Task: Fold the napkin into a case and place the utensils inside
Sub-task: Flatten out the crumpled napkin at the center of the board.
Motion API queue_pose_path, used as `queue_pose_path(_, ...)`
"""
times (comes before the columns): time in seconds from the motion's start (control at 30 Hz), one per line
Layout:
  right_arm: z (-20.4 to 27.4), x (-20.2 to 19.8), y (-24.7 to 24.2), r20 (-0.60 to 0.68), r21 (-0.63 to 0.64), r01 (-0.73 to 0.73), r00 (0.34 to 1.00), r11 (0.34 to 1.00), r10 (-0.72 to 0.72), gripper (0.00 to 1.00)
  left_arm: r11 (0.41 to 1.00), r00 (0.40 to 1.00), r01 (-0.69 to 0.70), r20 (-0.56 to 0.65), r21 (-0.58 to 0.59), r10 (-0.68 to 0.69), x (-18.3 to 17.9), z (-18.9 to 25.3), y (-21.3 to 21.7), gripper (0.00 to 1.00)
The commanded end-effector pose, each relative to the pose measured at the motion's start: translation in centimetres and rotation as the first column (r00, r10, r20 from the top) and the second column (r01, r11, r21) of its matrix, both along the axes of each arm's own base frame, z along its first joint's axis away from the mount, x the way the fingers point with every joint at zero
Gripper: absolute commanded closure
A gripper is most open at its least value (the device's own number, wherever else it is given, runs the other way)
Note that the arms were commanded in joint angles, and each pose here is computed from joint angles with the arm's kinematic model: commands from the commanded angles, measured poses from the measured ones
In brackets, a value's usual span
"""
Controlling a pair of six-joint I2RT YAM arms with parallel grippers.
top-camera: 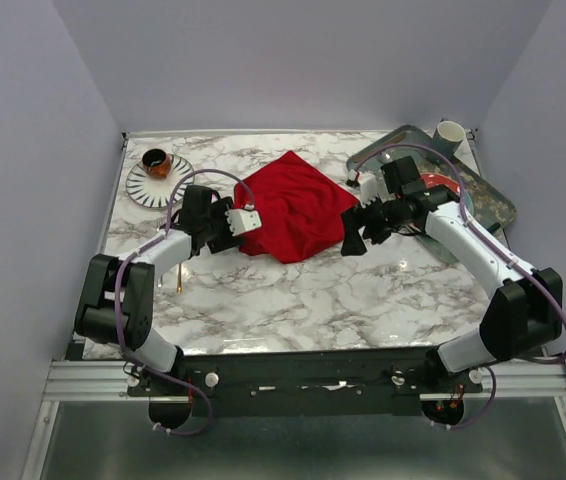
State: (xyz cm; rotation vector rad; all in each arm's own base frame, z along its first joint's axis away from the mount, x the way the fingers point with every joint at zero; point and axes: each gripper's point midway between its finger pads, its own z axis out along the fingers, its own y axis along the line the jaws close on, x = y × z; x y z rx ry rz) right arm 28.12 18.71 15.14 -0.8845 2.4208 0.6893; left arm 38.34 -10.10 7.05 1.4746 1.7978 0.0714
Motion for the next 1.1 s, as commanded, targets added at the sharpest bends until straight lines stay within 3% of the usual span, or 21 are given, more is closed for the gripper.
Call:
queue_pose_path(0.0,-0.2,0.6,-0.2,-0.004,-0.030,0.003,1.000,1.000,-0.003,0.04,0.997,0.999,0.024,0.050,-0.076,-0.020,2.0,-0.3,-1.5,0.21)
queue_pose_path(0.1,-0.3,0.9,-0.2,-0.008,-0.031,0.009,1.000,0.999,-0.010,0.04,0.997,0.998,-0.002,0.062,-0.082,0.007,3.0,-1.1,-1.4,0.23)
queue_pose_path(0.3,-0.5,1.2,-0.2,-0.019,-0.036,0.011,1.000,0.999,-0.012,0.04,0.998,0.997,-0.031,0.063,-0.056,0.035,5.1,-1.0,-1.1,0.42)
queue_pose_path(0.4,-0.4,1.4,-0.3,-0.015,-0.035,0.016,1.000,0.999,-0.016,0.04,1.000,0.998,0.003,0.066,-0.030,-0.001,5.0,-1.1,-1.2,0.56)
queue_pose_path(0.43,-0.3,1.5,-0.4,-0.012,-0.034,0.017,1.000,0.999,-0.018,0.04,1.000,0.998,0.016,0.061,-0.024,-0.014,4.9,-1.2,-1.2,0.68)
queue_pose_path(0.5,-0.4,1.5,-0.4,-0.011,-0.037,0.019,1.000,0.999,-0.019,0.04,0.999,0.997,0.045,0.070,-0.018,-0.044,4.8,-0.9,-1.4,0.79)
queue_pose_path(0.53,-0.4,1.4,-0.5,-0.009,-0.040,0.018,1.000,0.999,-0.019,0.04,0.999,0.997,0.053,0.055,-0.013,-0.052,4.5,-1.1,-1.4,0.94)
queue_pose_path(0.57,-0.4,1.4,-0.6,-0.008,-0.038,0.021,1.000,0.999,-0.021,0.04,0.998,0.997,0.058,0.051,-0.010,-0.058,4.5,-0.9,-1.5,1.00)
queue_pose_path(0.8,0.1,1.4,-1.3,0.014,-0.039,0.037,0.999,0.999,-0.036,0.04,0.998,0.995,0.062,0.074,0.023,-0.064,4.0,4.0,-1.0,1.00)
queue_pose_path(0.93,0.6,1.1,-1.7,0.029,-0.035,0.044,0.999,0.998,-0.043,0.04,0.989,0.992,0.125,0.005,0.074,-0.125,-0.5,6.3,-1.7,1.00)
queue_pose_path(1.07,1.5,1.0,-2.2,0.061,-0.038,0.056,0.997,0.998,-0.053,0.04,0.984,0.986,0.163,0.013,0.073,-0.165,-5.0,9.5,-3.1,1.00)
